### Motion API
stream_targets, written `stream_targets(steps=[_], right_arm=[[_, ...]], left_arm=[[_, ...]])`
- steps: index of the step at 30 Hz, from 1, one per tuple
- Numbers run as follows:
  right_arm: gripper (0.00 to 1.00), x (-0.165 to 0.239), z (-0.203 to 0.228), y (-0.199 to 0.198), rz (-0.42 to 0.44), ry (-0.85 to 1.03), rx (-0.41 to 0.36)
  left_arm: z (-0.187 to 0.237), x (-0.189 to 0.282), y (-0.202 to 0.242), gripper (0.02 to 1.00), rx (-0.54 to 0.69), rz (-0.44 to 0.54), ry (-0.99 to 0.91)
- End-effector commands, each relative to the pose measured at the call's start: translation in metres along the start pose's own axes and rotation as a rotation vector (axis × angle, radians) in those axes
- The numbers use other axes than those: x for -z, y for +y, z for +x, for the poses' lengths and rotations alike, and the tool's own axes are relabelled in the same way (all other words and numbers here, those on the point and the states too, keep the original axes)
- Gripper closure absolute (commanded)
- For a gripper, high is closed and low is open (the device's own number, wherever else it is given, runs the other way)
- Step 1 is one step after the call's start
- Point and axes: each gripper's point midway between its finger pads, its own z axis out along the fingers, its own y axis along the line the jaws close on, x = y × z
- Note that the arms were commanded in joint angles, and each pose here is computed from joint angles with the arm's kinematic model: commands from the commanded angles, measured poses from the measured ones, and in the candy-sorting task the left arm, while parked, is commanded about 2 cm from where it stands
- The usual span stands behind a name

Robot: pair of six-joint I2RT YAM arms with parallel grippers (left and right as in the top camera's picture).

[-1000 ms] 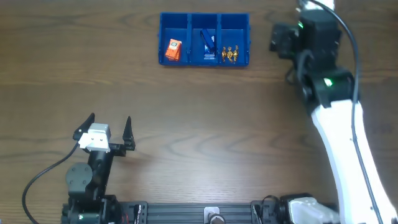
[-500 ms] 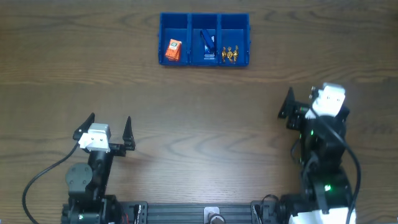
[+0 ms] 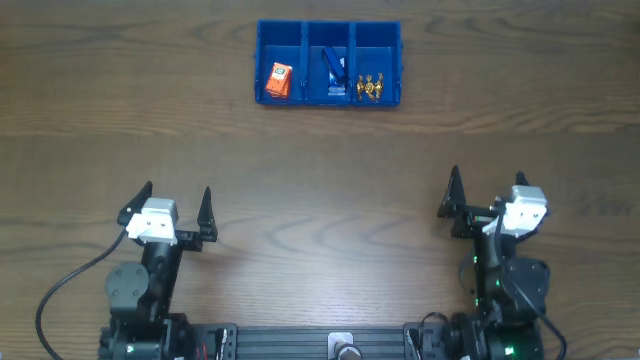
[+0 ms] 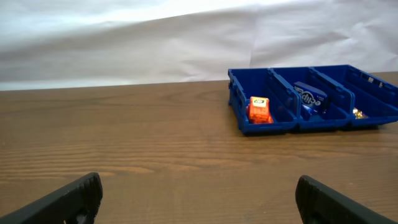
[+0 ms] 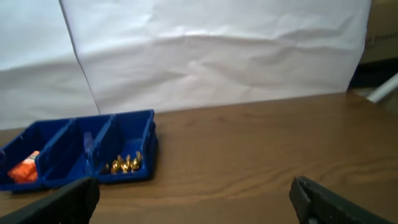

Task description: Sort Candies Into Trays

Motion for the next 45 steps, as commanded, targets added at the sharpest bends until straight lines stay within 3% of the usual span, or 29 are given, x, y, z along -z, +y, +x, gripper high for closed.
stream_targets(steps=[1,9,21,45], right_arm=[[0.003,0.002,0.01,-0.003,-0.002,-0.049,0.003],[0.005,-0.006,0.044,-0.006,0.003,-0.04,0.004],[0.003,-0.004,0.058,-0.01,0.019,0.016,0.012],[0.003,-0.004,0.057,-0.01,0.019,0.014,0.012]], left_arm=[[0.016,-0.001,-0.003,0.02,0.002,0.021,0.045],[0.016,-0.001,-0.003,0.02,0.002,0.021,0.045],[0.016,-0.001,-0.003,0.02,0.002,0.021,0.045],[0.016,-0.001,-0.003,0.02,0.002,0.021,0.045]])
